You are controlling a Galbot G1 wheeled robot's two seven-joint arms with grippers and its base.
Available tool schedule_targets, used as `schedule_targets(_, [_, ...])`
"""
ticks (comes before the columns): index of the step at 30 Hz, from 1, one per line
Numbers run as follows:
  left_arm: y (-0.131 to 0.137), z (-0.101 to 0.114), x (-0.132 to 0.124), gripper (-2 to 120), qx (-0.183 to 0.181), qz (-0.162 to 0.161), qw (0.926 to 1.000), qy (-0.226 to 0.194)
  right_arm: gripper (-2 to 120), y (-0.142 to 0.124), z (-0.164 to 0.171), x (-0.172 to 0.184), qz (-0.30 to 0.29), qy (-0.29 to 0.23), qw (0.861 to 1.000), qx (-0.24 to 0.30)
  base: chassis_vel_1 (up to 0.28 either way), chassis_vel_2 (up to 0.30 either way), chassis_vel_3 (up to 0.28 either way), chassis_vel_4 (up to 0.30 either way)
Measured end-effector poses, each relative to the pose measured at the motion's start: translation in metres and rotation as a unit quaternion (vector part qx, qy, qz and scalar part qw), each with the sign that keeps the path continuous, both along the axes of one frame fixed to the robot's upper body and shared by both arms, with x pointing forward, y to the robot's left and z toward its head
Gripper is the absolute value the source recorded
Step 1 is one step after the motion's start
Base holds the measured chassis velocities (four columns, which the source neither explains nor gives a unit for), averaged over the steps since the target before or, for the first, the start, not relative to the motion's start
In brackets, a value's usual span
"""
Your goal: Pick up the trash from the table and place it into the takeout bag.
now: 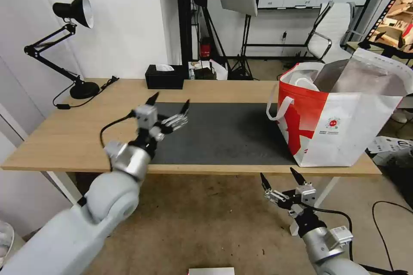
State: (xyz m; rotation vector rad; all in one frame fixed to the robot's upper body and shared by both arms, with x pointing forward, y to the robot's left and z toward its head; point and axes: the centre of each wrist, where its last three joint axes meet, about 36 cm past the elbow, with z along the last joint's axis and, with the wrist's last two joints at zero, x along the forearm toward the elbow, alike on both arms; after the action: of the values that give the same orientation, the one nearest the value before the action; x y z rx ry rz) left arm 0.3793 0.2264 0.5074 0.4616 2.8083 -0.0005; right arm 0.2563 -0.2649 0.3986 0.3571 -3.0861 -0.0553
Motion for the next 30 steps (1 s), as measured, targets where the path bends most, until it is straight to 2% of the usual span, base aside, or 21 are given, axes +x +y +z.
schedule_targets(3, [0.004,-0.013,-0.006,100,0.014,0.005,0.9997,-0.02,100,0.0,0.0,0.0,0.0,0.0,1.0,0.0,0.0,0.0,0.0,0.0])
schedule_targets(8, [0.009,-0.021,-0.014,100,0.024,0.012,0.9993,-0.028,100,0.0,0.0,0.0,0.0,0.0,1.0,0.0,0.0,0.0,0.0,0.0])
schedule_targets(11, [0.02,-0.028,-0.026,100,0.034,0.04,0.998,-0.036,100,0.0,0.0,0.0,0.0,0.0,1.0,0.0,0.0,0.0,0.0,0.0])
schedule_targets(12, [0.02,-0.028,-0.026,100,0.034,0.04,0.998,-0.036,100,0.0,0.0,0.0,0.0,0.0,1.0,0.0,0.0,0.0,0.0,0.0])
schedule_targets(14, [0.029,-0.034,-0.035,100,0.044,0.065,0.996,-0.043,100,0.0,0.0,0.0,0.0,0.0,1.0,0.0,0.0,0.0,0.0,0.0])
schedule_targets(15, [0.029,-0.034,-0.035,100,0.044,0.065,0.996,-0.043,100,0.0,0.0,0.0,0.0,0.0,1.0,0.0,0.0,0.0,0.0,0.0])
schedule_targets(17, [0.034,-0.042,-0.047,100,0.05,0.088,0.9942,-0.038,100,0.0,0.0,0.0,0.0,0.0,1.0,0.0,0.0,0.0,0.0,0.0])
schedule_targets(18, [0.034,-0.042,-0.047,100,0.05,0.088,0.9942,-0.038,100,0.0,0.0,0.0,0.0,0.0,1.0,0.0,0.0,0.0,0.0,0.0])
schedule_targets(21, [0.037,-0.065,-0.071,100,0.062,0.111,0.9918,-0.014,100,0.0,0.0,0.0,0.0,0.0,1.0,0.0,0.0,0.0,0.0,0.0])
schedule_targets(30, [0.029,-0.093,-0.095,100,0.062,0.123,0.9896,0.04,100,0.0,0.0,0.0,0.0,0.0,1.0,0.0,0.0,0.0,0.0,0.0])
